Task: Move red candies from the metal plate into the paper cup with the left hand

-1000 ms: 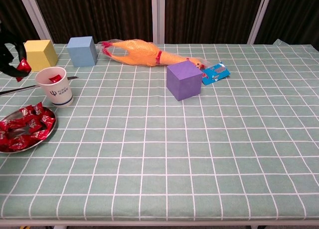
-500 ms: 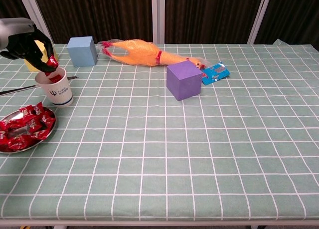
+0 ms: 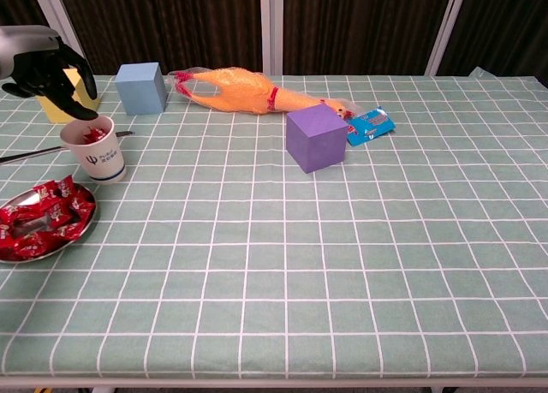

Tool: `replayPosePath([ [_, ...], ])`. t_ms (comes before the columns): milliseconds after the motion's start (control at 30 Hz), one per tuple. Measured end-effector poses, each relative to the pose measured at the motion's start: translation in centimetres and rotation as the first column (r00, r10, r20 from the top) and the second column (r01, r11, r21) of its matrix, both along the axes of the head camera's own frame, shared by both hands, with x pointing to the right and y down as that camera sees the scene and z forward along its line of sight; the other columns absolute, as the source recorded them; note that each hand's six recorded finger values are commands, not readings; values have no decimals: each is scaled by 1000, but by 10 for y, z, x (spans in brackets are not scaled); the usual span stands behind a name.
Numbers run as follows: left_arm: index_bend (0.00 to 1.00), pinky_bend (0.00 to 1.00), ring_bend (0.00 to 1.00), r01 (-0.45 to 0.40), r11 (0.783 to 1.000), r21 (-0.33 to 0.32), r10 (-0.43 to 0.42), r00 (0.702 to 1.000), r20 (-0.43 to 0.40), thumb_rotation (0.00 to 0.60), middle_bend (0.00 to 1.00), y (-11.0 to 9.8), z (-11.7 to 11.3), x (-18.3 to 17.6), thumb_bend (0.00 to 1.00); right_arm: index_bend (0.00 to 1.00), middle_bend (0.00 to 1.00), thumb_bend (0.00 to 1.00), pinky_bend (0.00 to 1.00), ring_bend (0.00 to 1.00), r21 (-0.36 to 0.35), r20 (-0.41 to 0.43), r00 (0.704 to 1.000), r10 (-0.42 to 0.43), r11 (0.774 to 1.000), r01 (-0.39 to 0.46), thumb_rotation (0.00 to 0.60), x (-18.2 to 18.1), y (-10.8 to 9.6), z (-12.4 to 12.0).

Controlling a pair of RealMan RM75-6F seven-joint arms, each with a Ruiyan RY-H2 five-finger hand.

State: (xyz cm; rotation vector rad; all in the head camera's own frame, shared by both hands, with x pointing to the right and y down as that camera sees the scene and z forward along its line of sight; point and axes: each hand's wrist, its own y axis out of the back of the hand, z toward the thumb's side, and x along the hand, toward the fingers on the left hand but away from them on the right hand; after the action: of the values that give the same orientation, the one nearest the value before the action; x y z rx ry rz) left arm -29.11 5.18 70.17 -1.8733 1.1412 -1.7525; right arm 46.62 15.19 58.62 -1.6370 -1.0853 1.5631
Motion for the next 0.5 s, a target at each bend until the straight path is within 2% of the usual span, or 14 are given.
replayPosePath([
  [133,565,1000,1000,4,1000,12,-4,1000,-2,600,1000,4,-9,-4,227,0,0,0,0,0,4,2,1000,1,1000,-1,513,0,0,-1],
  [233,565,1000,1000,10,1000,24,-10,1000,7,600,1000,16,-19,-13,225,0,0,0,0,0,2,0,1000,-3,1000,3,513,1,0,-1],
  [333,565,1000,1000,20,1000,-3,-20,1000,24,600,1000,43,-23,-29,223,0,0,0,0,0,-2,6,1000,-8,1000,8,512,-1,0,1],
  [500,565,1000,1000,23,995,-98,-17,998,68,600,1000,86,-18,-58,222,0,0,0,0,0,-7,11,1000,-18,1000,18,513,-5,0,2],
])
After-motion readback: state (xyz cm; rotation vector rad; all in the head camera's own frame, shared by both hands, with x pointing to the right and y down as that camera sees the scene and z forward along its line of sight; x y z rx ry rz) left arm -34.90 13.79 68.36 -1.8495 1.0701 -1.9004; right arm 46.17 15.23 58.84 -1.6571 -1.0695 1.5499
